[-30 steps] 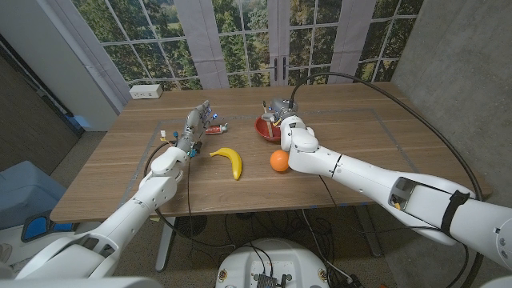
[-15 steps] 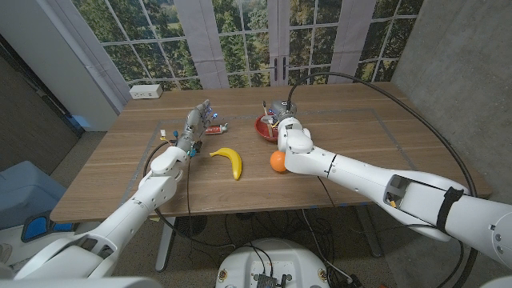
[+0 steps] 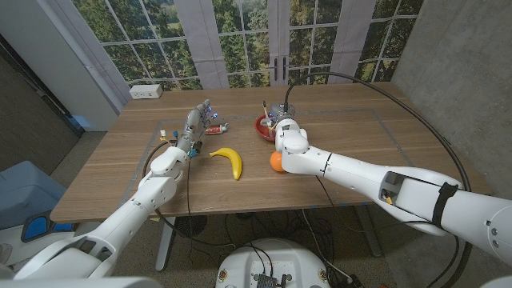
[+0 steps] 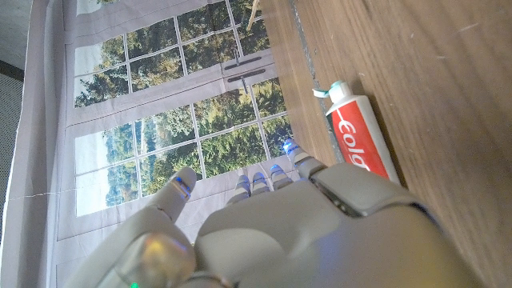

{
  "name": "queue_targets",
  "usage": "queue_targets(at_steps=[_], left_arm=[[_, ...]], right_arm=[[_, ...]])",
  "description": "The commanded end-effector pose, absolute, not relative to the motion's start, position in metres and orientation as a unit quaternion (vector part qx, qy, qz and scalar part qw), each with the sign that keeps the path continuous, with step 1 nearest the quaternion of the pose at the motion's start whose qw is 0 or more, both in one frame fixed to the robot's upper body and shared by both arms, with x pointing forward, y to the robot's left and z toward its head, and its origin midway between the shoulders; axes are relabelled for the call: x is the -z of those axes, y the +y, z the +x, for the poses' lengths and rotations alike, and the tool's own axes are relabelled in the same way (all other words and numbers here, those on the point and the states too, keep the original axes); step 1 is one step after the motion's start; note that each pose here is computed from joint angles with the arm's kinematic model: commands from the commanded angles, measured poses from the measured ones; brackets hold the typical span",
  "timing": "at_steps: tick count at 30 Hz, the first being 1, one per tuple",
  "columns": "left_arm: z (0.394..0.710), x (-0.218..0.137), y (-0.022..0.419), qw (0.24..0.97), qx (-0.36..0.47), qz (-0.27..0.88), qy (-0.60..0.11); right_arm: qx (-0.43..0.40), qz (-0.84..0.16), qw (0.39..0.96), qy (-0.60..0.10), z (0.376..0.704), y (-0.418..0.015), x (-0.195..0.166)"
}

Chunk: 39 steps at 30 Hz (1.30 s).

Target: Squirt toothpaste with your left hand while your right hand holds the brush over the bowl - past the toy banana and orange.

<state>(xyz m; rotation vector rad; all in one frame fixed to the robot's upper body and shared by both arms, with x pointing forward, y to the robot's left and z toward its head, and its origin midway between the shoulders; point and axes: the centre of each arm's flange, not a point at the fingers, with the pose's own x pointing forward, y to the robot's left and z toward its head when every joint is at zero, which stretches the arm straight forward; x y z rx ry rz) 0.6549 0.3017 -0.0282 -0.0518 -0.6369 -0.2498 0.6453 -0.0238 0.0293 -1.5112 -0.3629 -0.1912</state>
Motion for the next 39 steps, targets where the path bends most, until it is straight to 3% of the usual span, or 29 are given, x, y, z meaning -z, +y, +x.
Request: queue_targets(at_steps=[1,39], left_arm=[[0.653,0.027,0.302,0.941,0.122,-0.025,-0.315],[0.654,0.026,0.304,0.942,0.12,-0.023,-0.312]], right_arm=[[0.086,-0.691,0.702,-0.15,0.656,-0.02,-0.025],[0.073,-0.698,0.696,-0.152,0.677,-0.022,-0.018]])
